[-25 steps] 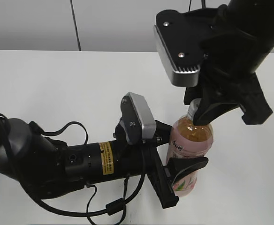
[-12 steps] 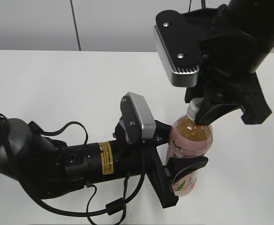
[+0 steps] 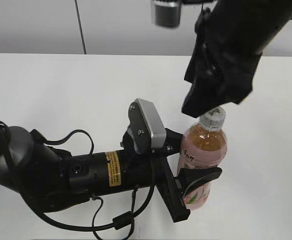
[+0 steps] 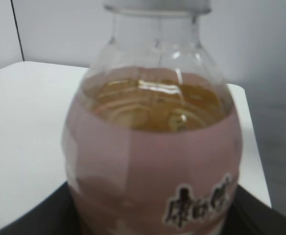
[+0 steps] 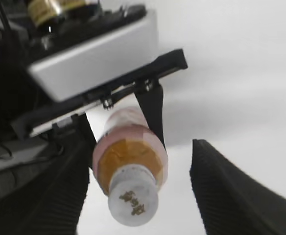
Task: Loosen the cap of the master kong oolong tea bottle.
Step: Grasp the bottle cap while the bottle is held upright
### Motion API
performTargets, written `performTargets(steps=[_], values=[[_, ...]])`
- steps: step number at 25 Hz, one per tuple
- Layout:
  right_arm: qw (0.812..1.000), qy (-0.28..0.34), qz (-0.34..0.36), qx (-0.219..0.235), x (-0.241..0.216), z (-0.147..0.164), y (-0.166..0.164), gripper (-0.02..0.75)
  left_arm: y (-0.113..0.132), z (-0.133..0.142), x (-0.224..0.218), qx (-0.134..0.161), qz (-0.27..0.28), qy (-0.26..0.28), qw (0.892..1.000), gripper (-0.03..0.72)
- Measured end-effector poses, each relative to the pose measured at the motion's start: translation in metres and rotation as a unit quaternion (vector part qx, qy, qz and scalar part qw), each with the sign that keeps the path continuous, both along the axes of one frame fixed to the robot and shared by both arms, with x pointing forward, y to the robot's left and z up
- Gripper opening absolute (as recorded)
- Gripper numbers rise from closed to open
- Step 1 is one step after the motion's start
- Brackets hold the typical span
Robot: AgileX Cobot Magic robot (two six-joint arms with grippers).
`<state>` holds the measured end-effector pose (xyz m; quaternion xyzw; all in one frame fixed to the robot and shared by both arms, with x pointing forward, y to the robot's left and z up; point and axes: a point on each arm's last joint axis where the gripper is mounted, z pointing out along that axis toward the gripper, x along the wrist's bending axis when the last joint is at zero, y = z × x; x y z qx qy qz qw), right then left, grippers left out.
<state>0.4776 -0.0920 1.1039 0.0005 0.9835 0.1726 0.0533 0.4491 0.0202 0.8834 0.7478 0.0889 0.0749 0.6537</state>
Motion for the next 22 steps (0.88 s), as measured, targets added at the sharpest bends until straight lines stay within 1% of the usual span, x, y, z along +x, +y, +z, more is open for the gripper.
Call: performTargets(steps=[1, 2, 4, 5, 7, 10, 12, 14, 17, 20, 22], values=[[0.999, 0.008, -0.028, 0.015, 0.0, 0.005, 0.002, 0.493, 0.0, 0.0, 0.0, 0.0, 0.0, 0.0, 1.0, 0.396], [0.997, 0.02, -0.074, 0.028, 0.001, 0.011, 0.003, 0.493, 0.0, 0.0, 0.0, 0.0, 0.0, 0.0, 1.0, 0.396], [0.981, 0.049, -0.182, 0.049, 0.003, 0.019, 0.004, 0.494, 0.0, 0.0, 0.0, 0.0, 0.0, 0.0, 1.0, 0.396], [0.964, 0.067, -0.251, 0.058, 0.004, 0.022, 0.003, 0.494, 0.0, 0.0, 0.0, 0.0, 0.0, 0.0, 1.0, 0.396], [0.92, 0.104, -0.372, 0.072, 0.006, 0.024, 0.002, 0.494, 0.0, 0.0, 0.0, 0.0, 0.0, 0.0, 1.0, 0.396], [0.867, 0.14, -0.47, 0.085, 0.006, 0.023, 0.001, 0.494, 0.0, 0.0, 0.0, 0.0, -0.001, 0.0, 1.0, 0.396], [0.845, 0.154, -0.504, 0.09, 0.006, 0.023, 0.001, 0.494, 0.0, 0.0, 0.0, 0.0, -0.002, 0.0, 1.0, 0.396], [0.831, 0.162, -0.524, 0.091, 0.006, 0.023, 0.001, 0.494, 0.0, 0.0, 0.0, 0.0, -0.002, 0.0, 1.0, 0.396], [0.821, 0.17, -0.539, 0.078, 0.005, 0.014, -0.001, 0.494, 0.0, 0.0, 0.0, 0.0, -0.002, -0.001, 1.0, 0.396], [0.816, 0.175, -0.548, 0.058, 0.003, 0.002, -0.003, 0.494, 0.0, 0.0, 0.0, 0.0, -0.002, -0.001, 1.0, 0.396], [0.815, 0.174, -0.551, 0.053, 0.003, -0.001, -0.004, 0.494, 0.0, 0.0, 0.0, 0.0, -0.002, -0.001, 1.0, 0.396]])
